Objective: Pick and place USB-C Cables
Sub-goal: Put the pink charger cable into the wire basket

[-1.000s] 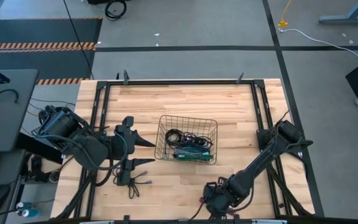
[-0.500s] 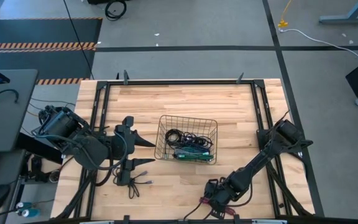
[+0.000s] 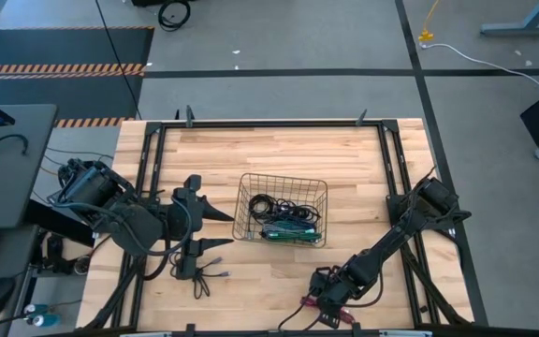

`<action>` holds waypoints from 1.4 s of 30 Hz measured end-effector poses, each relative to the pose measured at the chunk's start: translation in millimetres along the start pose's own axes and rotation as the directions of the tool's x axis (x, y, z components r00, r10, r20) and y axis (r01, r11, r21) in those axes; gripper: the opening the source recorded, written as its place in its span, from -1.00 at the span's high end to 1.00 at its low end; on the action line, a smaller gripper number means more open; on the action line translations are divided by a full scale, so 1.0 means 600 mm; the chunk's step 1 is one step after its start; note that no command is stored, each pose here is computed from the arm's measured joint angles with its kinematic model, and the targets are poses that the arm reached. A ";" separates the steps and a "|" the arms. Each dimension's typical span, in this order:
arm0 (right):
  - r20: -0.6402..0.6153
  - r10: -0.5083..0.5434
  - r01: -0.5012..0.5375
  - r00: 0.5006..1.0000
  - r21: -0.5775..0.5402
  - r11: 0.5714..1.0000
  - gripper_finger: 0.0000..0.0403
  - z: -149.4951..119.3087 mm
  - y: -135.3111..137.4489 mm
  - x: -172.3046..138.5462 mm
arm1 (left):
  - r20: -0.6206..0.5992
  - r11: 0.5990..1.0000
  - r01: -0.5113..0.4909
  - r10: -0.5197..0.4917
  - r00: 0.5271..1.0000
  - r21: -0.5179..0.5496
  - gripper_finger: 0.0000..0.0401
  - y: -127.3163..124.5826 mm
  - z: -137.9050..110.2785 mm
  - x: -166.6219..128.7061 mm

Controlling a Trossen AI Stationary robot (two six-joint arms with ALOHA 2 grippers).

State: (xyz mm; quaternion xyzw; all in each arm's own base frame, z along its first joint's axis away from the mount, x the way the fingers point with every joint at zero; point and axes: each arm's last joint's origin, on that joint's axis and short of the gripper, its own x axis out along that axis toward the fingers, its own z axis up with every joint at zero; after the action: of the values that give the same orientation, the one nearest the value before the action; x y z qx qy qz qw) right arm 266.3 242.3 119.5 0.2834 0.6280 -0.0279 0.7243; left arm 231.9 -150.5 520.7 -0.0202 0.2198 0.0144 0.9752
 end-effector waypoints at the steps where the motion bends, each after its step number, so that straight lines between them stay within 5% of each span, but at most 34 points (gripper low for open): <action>1: 0.000 -0.001 0.001 1.000 0.000 1.000 -0.12 0.000 0.000 0.000 | 0.000 1.000 0.000 0.000 1.000 0.000 0.03 0.000 0.000 0.000; 8: -0.002 -0.014 0.014 1.000 -0.002 1.000 0.10 -0.001 -0.003 0.002 | 0.012 1.000 0.005 -0.004 1.000 -0.009 0.03 -0.001 0.002 0.000; 16: -0.012 -0.033 0.033 0.999 -0.027 0.999 0.90 -0.002 -0.007 0.003 | 0.022 1.000 0.008 -0.008 1.000 -0.015 0.03 -0.001 0.004 0.000; 26: -0.035 -0.026 0.022 0.999 -0.103 0.994 0.95 0.003 0.000 -0.021 | 0.027 1.000 0.010 -0.009 1.000 -0.018 0.03 -0.002 0.005 0.000; 34: 0.112 0.023 -0.003 0.993 -0.182 0.983 0.96 0.049 0.040 -0.183 | 0.028 1.000 0.008 -0.007 1.000 -0.019 0.03 -0.001 0.005 0.000; 38: 0.276 0.155 -0.085 0.949 -0.249 0.965 0.96 0.071 0.060 -0.296 | 0.028 1.000 0.008 -0.007 1.000 -0.018 0.03 -0.001 0.005 0.000; 42: 0.372 0.132 -0.015 0.919 -0.303 0.953 0.96 0.089 0.044 -0.377 | 0.028 1.000 0.008 -0.007 1.000 -0.018 0.03 -0.001 0.005 0.000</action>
State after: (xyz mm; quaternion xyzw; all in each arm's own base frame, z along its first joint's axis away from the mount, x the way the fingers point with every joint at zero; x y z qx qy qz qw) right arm 277.3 169.2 341.6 0.1849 0.4579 0.0378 0.8687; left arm 233.5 -150.9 523.5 -0.0295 0.2061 0.0129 0.9780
